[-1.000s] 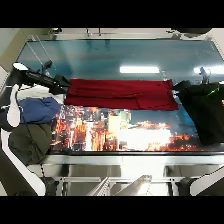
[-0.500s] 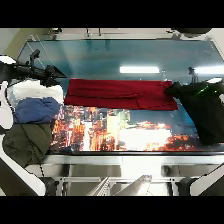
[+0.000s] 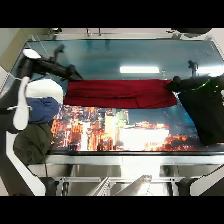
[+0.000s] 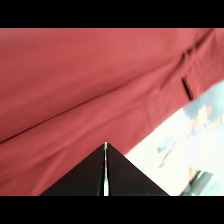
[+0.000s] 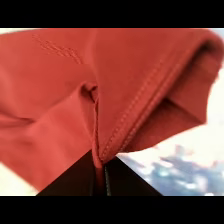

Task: Fold the shirts.

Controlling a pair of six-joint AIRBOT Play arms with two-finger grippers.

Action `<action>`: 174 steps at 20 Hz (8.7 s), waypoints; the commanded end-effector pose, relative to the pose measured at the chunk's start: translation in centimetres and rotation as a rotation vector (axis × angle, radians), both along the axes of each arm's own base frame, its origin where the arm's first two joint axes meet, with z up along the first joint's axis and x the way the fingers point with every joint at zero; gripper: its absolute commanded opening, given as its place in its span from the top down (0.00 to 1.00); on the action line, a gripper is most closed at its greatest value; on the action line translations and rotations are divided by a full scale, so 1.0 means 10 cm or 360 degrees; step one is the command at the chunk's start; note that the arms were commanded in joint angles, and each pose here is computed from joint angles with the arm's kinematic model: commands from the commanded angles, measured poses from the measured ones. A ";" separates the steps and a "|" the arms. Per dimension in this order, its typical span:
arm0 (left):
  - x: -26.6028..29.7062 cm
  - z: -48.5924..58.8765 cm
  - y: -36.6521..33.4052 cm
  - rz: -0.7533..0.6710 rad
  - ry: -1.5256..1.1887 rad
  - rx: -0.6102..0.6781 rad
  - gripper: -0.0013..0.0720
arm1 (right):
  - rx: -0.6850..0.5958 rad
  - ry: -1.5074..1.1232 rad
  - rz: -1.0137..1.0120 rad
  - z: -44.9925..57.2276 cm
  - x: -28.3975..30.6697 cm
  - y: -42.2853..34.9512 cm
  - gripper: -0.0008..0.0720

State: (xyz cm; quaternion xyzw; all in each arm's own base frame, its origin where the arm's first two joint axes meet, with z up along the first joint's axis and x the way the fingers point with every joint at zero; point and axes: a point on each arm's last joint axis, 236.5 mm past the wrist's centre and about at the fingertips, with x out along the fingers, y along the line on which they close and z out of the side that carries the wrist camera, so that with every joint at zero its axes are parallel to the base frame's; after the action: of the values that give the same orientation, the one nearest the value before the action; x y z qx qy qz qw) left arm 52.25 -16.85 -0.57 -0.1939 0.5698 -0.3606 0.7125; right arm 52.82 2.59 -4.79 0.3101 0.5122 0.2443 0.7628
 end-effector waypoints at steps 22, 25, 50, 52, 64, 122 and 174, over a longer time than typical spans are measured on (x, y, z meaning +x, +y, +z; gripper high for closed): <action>-0.71 -0.10 -2.23 -0.0331 -0.0001 -0.0171 0.97 | 0.0341 -0.0124 0.0597 1.91 -0.63 2.34 0.96; -0.69 0.59 -1.22 -0.0364 0.0041 -0.0175 0.98 | 0.0349 -0.0131 0.0552 1.70 -0.50 2.66 0.96; -0.88 1.29 0.84 0.0089 -0.0060 -0.0160 0.98 | 0.0109 -0.0070 0.0274 0.94 0.05 2.09 0.96; -1.00 1.27 0.88 0.0120 -0.0041 -0.0166 0.98 | -0.0060 0.0119 0.0190 0.60 -0.01 1.60 0.96; -1.08 1.16 1.10 0.0348 -0.0091 -0.0156 0.98 | 0.0053 0.0365 0.0177 -0.51 -0.10 2.09 0.02; -1.07 1.16 1.11 0.0321 -0.0136 -0.0143 0.98 | -0.1042 0.1730 -0.1856 0.25 -2.95 -2.14 0.95; -3.01 0.91 0.28 0.0373 -0.0048 -0.0365 0.98 | -0.0285 0.0093 0.0092 1.21 -1.80 1.41 0.96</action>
State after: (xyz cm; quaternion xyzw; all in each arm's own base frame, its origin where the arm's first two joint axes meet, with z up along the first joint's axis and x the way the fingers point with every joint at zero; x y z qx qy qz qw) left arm 22.54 -14.26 8.52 -0.3335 0.4998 -0.3495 0.7189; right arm 35.10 16.38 7.37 0.2311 0.5606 0.2060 0.7681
